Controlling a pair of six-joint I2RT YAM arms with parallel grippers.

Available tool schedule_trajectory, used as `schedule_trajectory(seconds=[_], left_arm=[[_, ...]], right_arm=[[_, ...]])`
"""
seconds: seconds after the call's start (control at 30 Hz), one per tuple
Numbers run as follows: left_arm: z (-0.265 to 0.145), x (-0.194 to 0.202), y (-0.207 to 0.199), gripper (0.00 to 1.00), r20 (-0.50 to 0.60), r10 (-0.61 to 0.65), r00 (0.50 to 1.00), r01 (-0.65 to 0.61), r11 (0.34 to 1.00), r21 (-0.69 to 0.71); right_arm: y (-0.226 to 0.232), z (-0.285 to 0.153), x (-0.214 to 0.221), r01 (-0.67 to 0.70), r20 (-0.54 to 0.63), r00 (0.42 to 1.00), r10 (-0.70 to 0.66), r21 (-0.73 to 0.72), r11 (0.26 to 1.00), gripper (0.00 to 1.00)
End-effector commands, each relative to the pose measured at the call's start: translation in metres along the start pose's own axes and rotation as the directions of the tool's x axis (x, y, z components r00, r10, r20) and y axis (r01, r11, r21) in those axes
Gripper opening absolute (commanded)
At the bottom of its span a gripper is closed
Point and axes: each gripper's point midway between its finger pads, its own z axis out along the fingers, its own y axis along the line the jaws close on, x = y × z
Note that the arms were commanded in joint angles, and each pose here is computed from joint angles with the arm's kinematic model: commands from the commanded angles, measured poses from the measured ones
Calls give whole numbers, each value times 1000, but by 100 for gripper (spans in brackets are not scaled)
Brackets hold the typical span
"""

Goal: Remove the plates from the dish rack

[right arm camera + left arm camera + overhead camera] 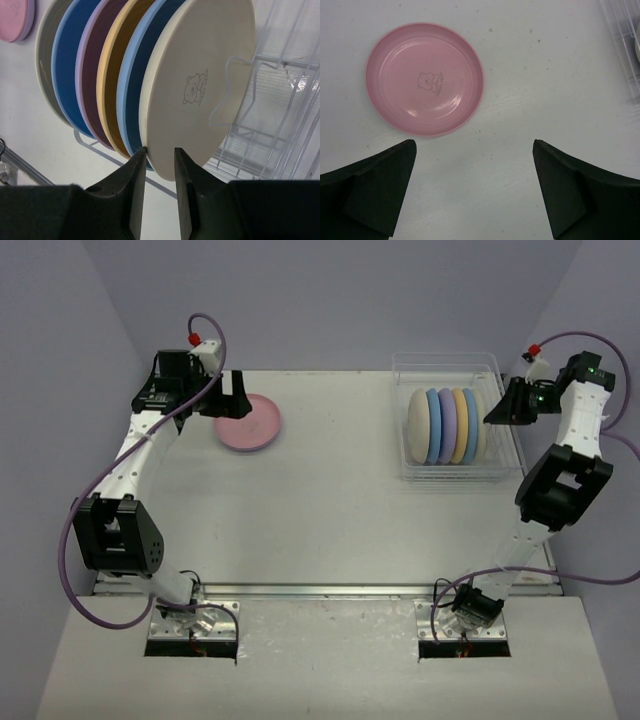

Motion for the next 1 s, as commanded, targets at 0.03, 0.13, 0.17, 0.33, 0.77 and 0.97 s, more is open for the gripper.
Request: schedule_trajectory(seconds=[0.03,0.13,0.17,0.33,0.77,0.97], left_arm=[[4,-6,1,100,11,-6,1000,6,1000,10],[5,-4,1,100,7,-11,1000,11,1000,12],[6,-3,2,100,7,-11,1000,11,1000,10],[8,-1,3,100,1,-16,1000,16,1000,8],[3,-2,2,100,12,-11,1000,11,1000,1],[3,-2,-2,100,10,-27,1000,27,999,19]], right_arm=[[4,5,-6,43,2,999,-43,-35,998,29],[7,7,-6,50,2,999,-49,-48,998,29],[9,9,-5,55,-2,998,-55,-51,997,28],[12,19,0,74,-32,997,-75,-55,996,27],[31,4,-5,103,-19,994,-105,-102,989,0],[59,-28,-23,132,45,991,-127,-124,984,0]])
